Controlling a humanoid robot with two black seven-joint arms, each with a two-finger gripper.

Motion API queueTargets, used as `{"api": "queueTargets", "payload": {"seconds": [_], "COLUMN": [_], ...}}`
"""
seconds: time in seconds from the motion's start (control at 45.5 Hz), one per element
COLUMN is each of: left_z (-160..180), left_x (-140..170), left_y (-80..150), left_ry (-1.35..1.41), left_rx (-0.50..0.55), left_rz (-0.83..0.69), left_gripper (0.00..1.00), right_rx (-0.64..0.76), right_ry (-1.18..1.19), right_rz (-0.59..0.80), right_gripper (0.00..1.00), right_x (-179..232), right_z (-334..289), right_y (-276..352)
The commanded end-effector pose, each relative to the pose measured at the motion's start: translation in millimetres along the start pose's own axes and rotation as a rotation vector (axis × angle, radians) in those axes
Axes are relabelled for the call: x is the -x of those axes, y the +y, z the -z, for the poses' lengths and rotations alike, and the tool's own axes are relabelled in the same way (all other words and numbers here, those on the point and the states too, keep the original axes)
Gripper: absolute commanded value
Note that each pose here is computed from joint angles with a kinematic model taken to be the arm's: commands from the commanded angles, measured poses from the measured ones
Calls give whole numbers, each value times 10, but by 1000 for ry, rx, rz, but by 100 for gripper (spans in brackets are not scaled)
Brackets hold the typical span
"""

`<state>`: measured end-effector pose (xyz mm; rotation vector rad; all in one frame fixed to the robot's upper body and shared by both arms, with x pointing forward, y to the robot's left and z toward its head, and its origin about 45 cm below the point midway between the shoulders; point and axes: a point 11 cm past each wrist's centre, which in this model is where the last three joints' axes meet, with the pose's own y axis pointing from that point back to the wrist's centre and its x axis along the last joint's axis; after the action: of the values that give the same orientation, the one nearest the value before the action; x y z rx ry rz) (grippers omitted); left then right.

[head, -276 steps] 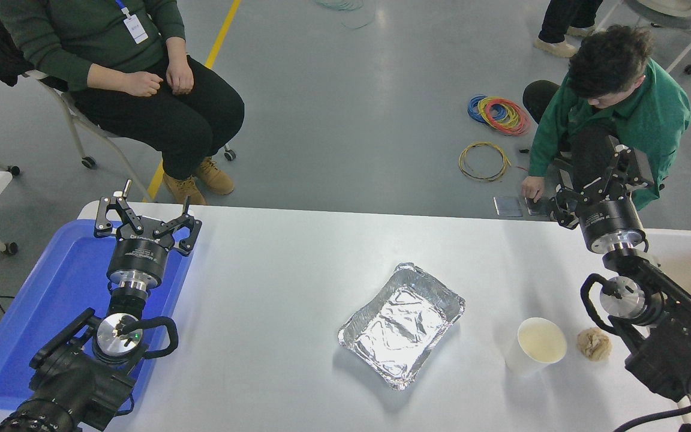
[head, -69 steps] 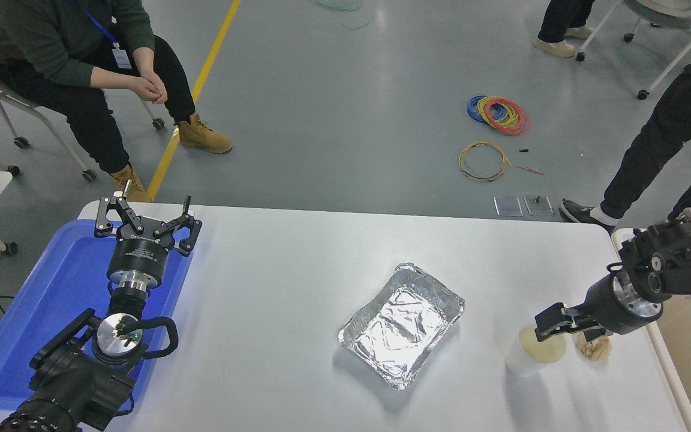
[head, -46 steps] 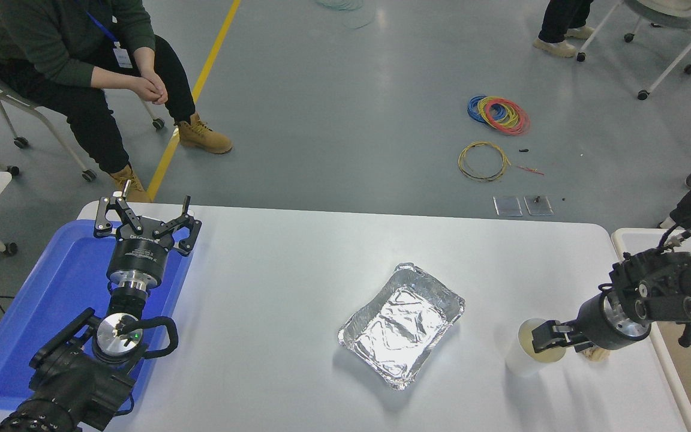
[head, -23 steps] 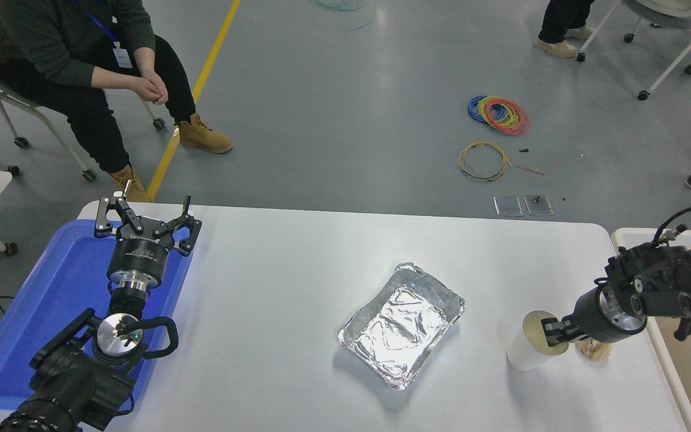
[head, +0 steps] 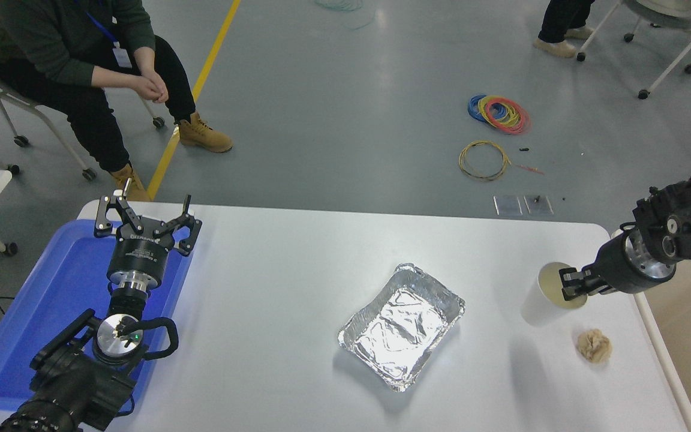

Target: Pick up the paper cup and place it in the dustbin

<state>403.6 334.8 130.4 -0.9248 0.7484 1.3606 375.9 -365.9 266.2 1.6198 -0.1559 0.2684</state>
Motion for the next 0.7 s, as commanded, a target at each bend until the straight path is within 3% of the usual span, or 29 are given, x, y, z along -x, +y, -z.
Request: {"api": "queueTargets", "payload": {"seconds": [0.0, 0.308, 0.681], "left_z": [2, -5, -5], "left_x": [0, -1, -3], "left_y": [0, 0, 0], "left_ry": [1, -1, -1], "left_rx": [0, 0, 0], "left_rz": [0, 0, -1], "left_gripper": [100, 100, 100], "right_rx": [1, -3, -2], "right_ry": [11, 18, 24], "right_rz": [-47, -73, -79], "right_gripper": [0, 0, 0], "right_x": [-353, -529, -554], "right_z": [180, 325, 359], "right_y": [744, 1265, 1348]}}
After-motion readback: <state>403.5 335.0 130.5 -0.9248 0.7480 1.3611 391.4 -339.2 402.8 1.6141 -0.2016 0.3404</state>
